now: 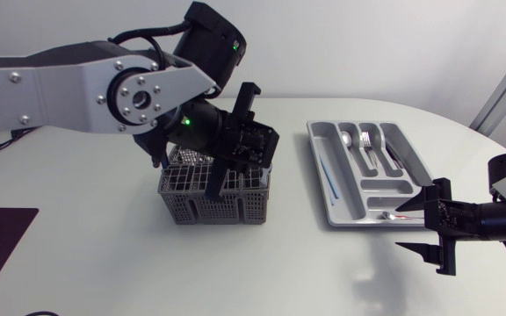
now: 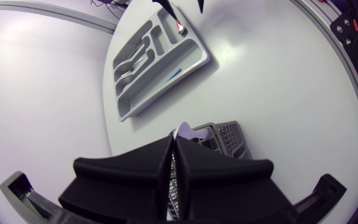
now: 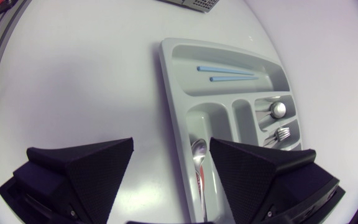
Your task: Unload the cutlery basket into the drawer organizer.
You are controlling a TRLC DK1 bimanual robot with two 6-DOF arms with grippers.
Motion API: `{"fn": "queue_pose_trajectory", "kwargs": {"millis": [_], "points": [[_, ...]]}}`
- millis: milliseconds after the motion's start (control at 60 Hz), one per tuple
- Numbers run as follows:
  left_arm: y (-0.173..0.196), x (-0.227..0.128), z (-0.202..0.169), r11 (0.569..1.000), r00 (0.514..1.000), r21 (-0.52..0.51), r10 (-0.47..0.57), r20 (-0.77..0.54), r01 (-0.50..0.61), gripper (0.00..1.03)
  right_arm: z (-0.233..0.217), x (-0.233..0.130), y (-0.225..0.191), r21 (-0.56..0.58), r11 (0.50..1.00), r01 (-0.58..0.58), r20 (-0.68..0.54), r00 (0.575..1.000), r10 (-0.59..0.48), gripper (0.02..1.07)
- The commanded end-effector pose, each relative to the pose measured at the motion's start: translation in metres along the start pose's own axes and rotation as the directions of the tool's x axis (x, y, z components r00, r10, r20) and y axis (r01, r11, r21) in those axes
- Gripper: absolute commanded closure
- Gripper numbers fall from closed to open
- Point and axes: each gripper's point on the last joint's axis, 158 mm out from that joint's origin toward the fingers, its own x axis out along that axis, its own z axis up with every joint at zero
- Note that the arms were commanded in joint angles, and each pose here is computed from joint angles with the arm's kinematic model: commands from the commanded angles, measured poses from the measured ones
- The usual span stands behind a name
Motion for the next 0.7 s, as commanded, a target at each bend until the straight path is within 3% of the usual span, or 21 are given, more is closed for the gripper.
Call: {"fn": "queue_pose_trajectory", "kwargs": {"millis": [0, 433, 583, 683], "points": [[0.014, -0.002, -0.004, 0.999, 1.0, -0.041, 0.024, -0.008, -0.024, 1.0, 0.0, 0.002, 0.007, 0.0, 1.0, -0.009, 0.007, 1.0, 0.009, 0.18], [-0.007, 0.023, -0.031, 0.953, 0.996, -0.301, -0.001, -0.089, -0.026, 1.0, 0.001, 0.003, 0.009, 0.002, 1.0, -0.018, 0.01, 1.0, 0.018, 0.18], [-0.018, 0.031, -0.034, 0.959, 0.996, -0.28, 0.009, -0.087, -0.034, 1.0, 0.0, 0.004, 0.01, 0.002, 1.0, -0.018, 0.01, 1.0, 0.018, 0.18], [-0.028, 0.032, -0.032, 0.983, 0.995, -0.166, 0.071, -0.069, -0.082, 1.0, 0.001, 0.005, 0.013, 0.005, 1.0, -0.025, 0.012, 1.0, 0.025, 0.18]]}}
